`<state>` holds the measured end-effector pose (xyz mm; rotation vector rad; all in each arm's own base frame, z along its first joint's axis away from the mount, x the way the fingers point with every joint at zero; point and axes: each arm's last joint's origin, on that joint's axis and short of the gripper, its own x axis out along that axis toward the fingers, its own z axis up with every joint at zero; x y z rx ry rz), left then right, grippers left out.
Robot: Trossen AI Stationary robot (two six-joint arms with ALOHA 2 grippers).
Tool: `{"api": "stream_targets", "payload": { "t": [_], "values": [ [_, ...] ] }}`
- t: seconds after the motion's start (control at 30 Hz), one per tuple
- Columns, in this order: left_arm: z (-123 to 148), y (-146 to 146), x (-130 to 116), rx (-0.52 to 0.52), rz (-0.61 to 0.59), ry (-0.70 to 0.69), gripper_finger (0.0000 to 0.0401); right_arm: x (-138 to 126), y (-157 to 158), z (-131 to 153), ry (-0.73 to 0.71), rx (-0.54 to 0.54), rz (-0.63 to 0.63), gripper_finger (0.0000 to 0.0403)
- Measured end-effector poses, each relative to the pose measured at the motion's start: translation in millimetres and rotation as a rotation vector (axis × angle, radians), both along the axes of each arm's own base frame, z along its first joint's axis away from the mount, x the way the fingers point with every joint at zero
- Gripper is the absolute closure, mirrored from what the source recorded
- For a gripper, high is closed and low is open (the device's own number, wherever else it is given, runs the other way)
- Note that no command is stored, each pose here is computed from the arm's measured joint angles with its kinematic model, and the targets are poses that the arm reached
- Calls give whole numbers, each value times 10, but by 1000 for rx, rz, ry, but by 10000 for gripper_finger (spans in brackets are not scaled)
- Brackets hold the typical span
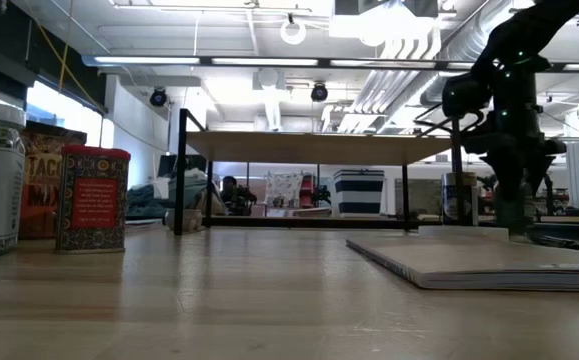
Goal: Shelf spices
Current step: Move the green seasoning bottle to the middle left of the table
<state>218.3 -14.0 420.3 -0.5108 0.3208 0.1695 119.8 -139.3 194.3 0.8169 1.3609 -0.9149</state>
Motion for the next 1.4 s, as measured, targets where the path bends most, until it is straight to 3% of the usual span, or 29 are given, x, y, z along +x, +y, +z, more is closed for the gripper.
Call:
{"api": "stream_targets", "payload": {
  "t": [0.2, 0.27, 0.43, 0.6, 0.77, 0.93, 1.2, 1.4],
  "values": [
    [135, 4, -51, 31, -13, -117, 401, -42, 71, 76, -20, 42, -23, 216],
    [237, 11, -124, 45, -16, -197, 401, -82, 120, 203, -19, 48, -19, 216],
    [465, 45, -367, 134, 24, -365, 401, -152, 199, 714, -125, -70, -38, 216],
    [551, 84, -586, 188, 92, -408, 401, -224, 307, 1308, -338, -220, -98, 216],
    [586, 107, -757, 199, 123, -423, 401, -42, 406, 1794, -673, -280, 12, 216],
    [622, 139, -881, 220, 204, -441, 401, 403, 562, 1990, -833, -262, 209, 216],
    [588, 145, -948, 203, 202, -408, 401, 1595, 1196, 1984, -1119, -155, 565, 216],
    [528, 125, -1020, 198, 100, -354, 401, 2446, 1726, 1718, -1034, -21, 688, 216]
  ]
}}
